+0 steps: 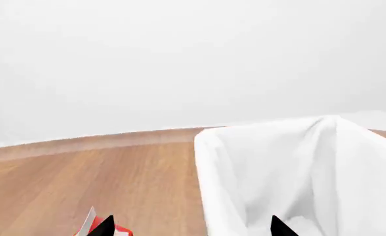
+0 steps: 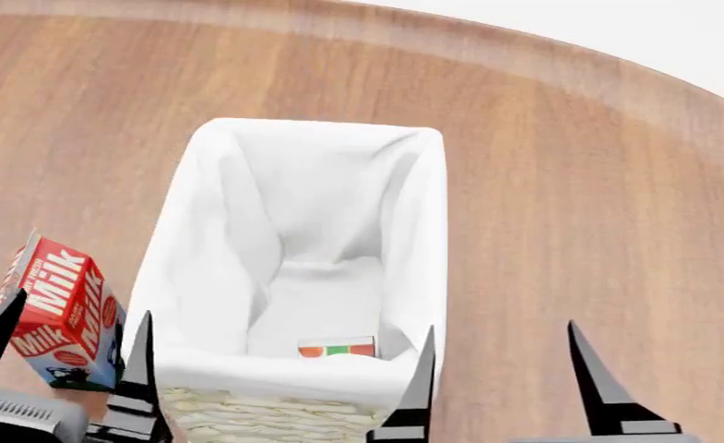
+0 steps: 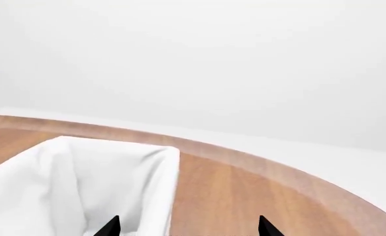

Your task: Pick up the tomato sauce, and put it in the basket.

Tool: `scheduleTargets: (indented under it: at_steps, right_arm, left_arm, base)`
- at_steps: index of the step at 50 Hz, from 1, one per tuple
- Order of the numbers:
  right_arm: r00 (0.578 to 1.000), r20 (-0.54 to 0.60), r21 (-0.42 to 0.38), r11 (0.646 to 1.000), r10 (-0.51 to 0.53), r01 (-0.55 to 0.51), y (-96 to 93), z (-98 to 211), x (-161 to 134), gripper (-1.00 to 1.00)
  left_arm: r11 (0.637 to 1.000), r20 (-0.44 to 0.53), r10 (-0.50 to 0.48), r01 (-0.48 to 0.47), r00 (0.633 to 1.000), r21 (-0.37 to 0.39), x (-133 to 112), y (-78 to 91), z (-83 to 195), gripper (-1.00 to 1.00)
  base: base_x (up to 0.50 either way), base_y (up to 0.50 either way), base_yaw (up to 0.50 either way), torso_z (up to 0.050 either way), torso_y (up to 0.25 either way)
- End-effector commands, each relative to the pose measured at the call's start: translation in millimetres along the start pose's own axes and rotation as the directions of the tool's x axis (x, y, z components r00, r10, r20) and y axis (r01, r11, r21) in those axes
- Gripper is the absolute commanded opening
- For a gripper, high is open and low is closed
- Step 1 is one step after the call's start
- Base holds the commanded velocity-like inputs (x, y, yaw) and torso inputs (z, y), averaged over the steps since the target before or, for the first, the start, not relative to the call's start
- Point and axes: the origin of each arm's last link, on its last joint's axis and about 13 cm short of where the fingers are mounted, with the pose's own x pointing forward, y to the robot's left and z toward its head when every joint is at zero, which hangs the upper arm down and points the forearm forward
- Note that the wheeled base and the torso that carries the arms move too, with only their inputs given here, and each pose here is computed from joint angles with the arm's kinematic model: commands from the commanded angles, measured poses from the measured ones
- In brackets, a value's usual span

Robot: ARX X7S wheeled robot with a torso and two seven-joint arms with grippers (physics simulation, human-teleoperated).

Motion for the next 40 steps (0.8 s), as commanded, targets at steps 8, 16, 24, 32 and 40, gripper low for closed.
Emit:
scheduleTargets:
  at_steps: [8, 16, 24, 32, 40]
  right_arm:
    - [1.000, -0.012, -0.002, 1.000, 0.011, -0.011, 3.8, -3.8, 1.1, 1.00]
    - [1.000, -0.020, 0.000, 1.000, 0.009, -0.009, 3.2, -8.2, 2.6, 1.00]
    - [0.999, -0.038, 0.008, 1.000, 0.013, -0.013, 4.0, -16.5, 4.1, 1.00]
    - [0.999, -0.045, 0.003, 1.000, 0.003, -0.003, 0.9, -18.5, 4.7, 1.00]
    - [0.998, -0.059, -0.001, 1.000, -0.001, 0.001, 2.1, -20.6, 5.1, 1.00]
  left_arm:
    - [0.987, -0.004, 0.136, -0.136, 0.991, -0.087, -43.4, 4.6, -17.7, 1.00]
    - [0.987, 0.009, 0.142, -0.141, 0.990, -0.076, -45.5, 7.7, -17.2, 1.00]
    - [0.985, -0.003, 0.149, -0.149, 0.989, -0.090, -46.8, 5.9, -19.6, 1.00]
    - [0.983, -0.007, 0.154, -0.154, 0.988, -0.099, -45.1, 6.4, -18.8, 1.00]
    - [0.980, -0.006, 0.170, -0.170, 0.985, -0.102, -43.8, 7.6, -19.8, 1.00]
  base:
    - [0.00, 0.00, 0.00, 0.000, 0.000]
    - [0.00, 0.00, 0.00, 0.000, 0.000]
    - [0.00, 0.00, 0.00, 0.000, 0.000]
    - [0.00, 0.00, 0.00, 0.000, 0.000]
    - [0.00, 0.00, 0.00, 0.000, 0.000]
